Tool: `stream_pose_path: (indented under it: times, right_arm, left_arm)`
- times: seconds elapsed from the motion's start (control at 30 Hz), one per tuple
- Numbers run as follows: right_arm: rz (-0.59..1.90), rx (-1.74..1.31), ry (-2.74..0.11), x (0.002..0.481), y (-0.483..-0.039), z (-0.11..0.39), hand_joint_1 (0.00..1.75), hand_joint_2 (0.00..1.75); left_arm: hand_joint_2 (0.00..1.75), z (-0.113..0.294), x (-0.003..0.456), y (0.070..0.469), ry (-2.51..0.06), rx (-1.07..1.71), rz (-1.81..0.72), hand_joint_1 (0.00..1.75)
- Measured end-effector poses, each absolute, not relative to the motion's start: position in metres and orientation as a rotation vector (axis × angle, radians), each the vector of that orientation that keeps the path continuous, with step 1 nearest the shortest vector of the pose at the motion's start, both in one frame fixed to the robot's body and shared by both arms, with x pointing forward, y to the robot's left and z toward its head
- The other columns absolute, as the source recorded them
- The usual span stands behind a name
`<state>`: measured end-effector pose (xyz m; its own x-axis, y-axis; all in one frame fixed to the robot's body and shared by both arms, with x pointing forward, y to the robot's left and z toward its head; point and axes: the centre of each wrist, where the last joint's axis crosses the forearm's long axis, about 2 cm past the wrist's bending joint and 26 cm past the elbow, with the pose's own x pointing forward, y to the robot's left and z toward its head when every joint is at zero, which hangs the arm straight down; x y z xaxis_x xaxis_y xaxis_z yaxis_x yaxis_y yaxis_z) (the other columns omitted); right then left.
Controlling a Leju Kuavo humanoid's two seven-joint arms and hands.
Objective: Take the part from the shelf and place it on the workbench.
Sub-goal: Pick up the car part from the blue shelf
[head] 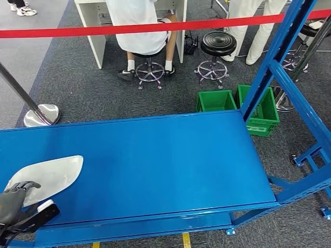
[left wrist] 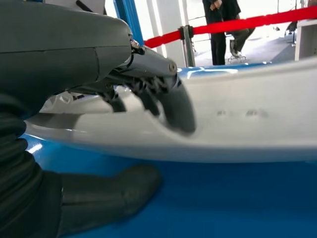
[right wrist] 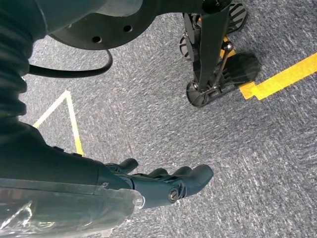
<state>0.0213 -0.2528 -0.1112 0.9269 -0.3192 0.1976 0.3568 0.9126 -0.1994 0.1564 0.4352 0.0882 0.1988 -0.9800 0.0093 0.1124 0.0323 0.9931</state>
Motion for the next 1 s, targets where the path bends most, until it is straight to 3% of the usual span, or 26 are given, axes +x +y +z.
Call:
stream_pose_path:
  times: [1.0]
  right_arm:
    - [-0.445,-0.281,-0.188,0.021,-0.255,-0.111,0.00,1.75]
  left_arm:
    - [1.75,0.087,0.141,0.440,-1.076,1.089,-1.057,1.75]
